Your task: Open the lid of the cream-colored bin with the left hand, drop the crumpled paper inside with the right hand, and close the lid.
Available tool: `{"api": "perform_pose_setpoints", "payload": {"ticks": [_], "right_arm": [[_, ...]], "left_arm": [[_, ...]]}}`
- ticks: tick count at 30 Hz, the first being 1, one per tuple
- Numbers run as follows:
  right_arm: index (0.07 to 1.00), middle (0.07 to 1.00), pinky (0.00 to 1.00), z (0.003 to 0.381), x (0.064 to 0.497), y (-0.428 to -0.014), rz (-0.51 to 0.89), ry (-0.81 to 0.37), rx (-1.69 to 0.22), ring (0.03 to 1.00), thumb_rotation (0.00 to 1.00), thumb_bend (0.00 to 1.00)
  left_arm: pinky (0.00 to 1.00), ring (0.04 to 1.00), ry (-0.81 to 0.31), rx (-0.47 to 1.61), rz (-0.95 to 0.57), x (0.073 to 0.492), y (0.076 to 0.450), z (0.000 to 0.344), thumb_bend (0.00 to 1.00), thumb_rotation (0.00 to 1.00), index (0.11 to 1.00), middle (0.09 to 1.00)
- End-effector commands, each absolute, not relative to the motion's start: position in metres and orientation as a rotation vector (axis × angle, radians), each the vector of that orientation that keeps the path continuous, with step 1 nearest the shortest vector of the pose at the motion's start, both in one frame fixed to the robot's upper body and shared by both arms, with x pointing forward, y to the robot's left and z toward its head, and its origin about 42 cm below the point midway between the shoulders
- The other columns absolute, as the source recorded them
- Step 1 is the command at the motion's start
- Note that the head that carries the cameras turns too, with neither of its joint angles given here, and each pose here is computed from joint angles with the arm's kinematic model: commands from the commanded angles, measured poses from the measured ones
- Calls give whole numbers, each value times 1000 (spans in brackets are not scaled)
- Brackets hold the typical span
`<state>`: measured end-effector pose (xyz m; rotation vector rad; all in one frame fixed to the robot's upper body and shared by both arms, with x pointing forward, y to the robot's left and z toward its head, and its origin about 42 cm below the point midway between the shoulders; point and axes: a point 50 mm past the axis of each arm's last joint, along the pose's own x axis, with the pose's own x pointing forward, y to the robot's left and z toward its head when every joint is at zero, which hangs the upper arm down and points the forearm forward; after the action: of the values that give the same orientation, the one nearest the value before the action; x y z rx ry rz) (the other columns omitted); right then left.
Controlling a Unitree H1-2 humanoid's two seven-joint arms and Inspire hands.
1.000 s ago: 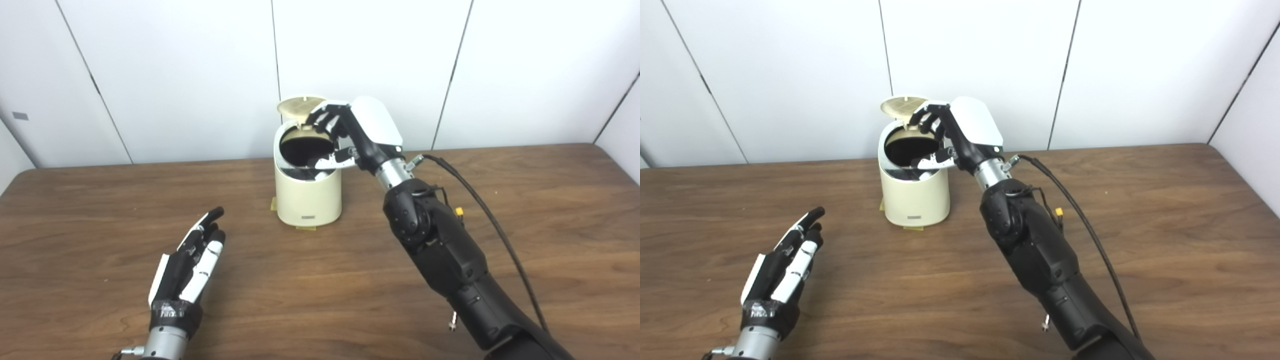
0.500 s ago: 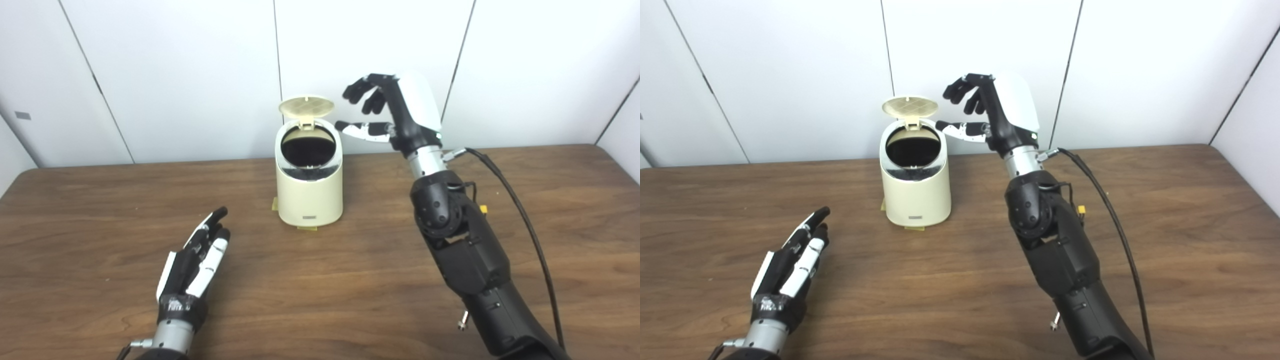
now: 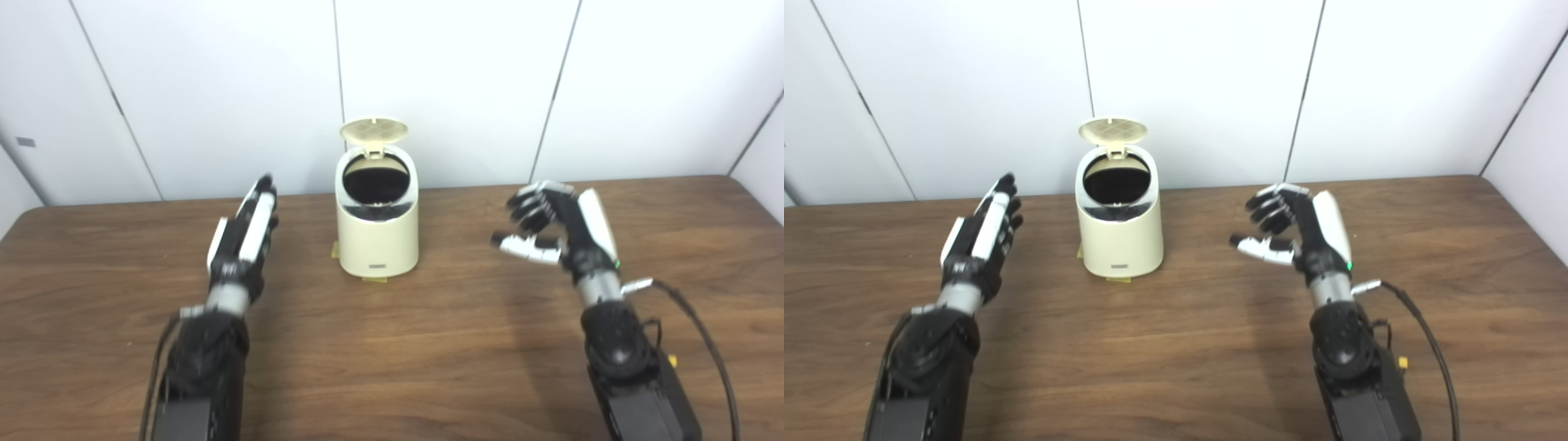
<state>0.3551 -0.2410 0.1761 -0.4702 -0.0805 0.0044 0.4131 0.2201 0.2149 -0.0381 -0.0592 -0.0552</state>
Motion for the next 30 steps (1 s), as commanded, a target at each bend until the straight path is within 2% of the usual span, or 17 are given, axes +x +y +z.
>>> {"api": "perform_pose_setpoints", "payload": {"ticks": [1, 2, 4, 6, 9, 12, 14, 19, 22, 26, 30], "right_arm": [[899, 911, 770, 195, 356, -235, 93, -116, -332, 879, 746, 685], [956, 968, 851, 191, 351, -233, 126, -92, -251, 945, 805, 679], [988, 992, 911, 184, 343, -232, 169, -70, -156, 984, 879, 684], [997, 998, 939, 177, 337, -230, 183, -61, -109, 995, 943, 710], [998, 1000, 981, 171, 331, -228, 173, -39, -19, 998, 982, 717], [1000, 1000, 999, 166, 328, -225, 177, -45, 90, 1000, 977, 696], [1000, 1000, 1000, 162, 326, -225, 192, -57, 147, 1000, 961, 668], [1000, 1000, 1000, 150, 324, -224, 200, -73, 230, 1000, 938, 680], [1000, 1000, 1000, 145, 324, -224, 185, -70, 251, 1000, 943, 686], [1000, 1000, 1000, 142, 325, -223, 168, -52, 260, 1000, 954, 677], [1000, 1000, 1000, 138, 326, -222, 137, -36, 279, 1000, 942, 655]], "left_arm": [[1000, 1000, -120, -1, -71, 432, 220, 245, 452, 821, 1000, 1000], [1000, 1000, -118, 4, -76, 438, 218, 251, 467, 804, 994, 1000], [1000, 1000, -115, 28, -91, 449, 214, 263, 471, 782, 981, 1000], [1000, 1000, -117, 75, -118, 460, 209, 276, 473, 790, 966, 1000], [1000, 1000, -129, 132, -141, 473, 203, 294, 487, 791, 945, 1000], [1000, 1000, -146, 172, -160, 481, 195, 311, 485, 810, 949, 1000], [1000, 1000, -155, 191, -170, 485, 190, 321, 496, 778, 935, 993], [1000, 1000, -164, 241, -202, 491, 182, 339, 471, 754, 918, 978], [1000, 999, -187, 267, -210, 494, 179, 346, 452, 771, 908, 965], [1000, 1000, -229, 299, -226, 494, 175, 357, 440, 869, 903, 966], [995, 984, -290, 409, -221, 493, 169, 364, 437, 898, 806, 931]]}}
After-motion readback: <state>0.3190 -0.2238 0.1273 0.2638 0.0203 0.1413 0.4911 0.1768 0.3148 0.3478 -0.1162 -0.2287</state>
